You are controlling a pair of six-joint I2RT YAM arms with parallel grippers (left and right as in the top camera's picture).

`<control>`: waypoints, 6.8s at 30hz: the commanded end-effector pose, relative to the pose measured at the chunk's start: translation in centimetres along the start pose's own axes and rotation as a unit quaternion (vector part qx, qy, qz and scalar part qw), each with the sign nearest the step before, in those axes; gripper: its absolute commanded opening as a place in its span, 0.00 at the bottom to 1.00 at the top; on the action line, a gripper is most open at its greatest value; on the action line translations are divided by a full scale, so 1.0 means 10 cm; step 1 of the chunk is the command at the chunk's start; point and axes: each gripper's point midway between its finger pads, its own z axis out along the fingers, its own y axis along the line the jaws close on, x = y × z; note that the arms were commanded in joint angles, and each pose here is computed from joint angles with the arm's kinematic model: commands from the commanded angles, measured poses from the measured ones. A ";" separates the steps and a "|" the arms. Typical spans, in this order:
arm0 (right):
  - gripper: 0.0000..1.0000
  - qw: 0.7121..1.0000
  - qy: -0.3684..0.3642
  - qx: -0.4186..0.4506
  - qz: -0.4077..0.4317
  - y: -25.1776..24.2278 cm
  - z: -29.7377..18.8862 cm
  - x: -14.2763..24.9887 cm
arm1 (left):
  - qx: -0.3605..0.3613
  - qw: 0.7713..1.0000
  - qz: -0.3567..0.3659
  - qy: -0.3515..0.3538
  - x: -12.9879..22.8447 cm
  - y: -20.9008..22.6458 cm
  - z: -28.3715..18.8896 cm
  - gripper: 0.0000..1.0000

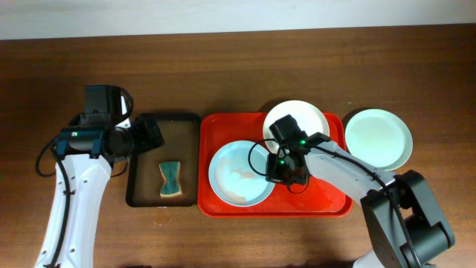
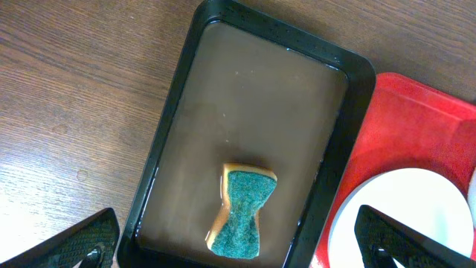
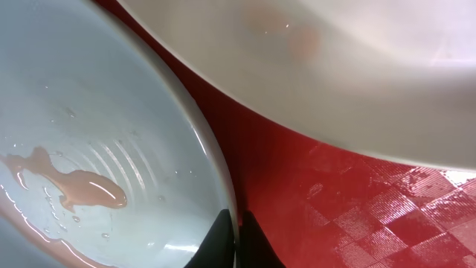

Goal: Clean dirty plates on tray and stack at the side

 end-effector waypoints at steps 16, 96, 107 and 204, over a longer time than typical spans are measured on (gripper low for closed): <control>0.04 1.000 -0.008 -0.001 -0.002 0.00 0.03 -0.03 | -0.060 0.987 -0.145 -0.031 -0.21 0.94 -0.15 0.99; 0.04 0.562 -0.637 0.334 -0.409 3.02 -2.82 -0.34 | -0.060 0.987 -0.145 -0.031 -0.21 0.94 -0.15 0.99; 0.04 0.558 -0.646 0.320 -0.411 3.09 -2.85 -0.21 | -0.060 0.987 -0.145 -0.031 -0.21 0.94 -0.15 0.99; 0.28 0.886 -0.122 0.134 0.427 -3.03 -1.49 -0.65 | -0.060 0.987 -0.145 -0.031 -0.21 0.94 -0.15 0.99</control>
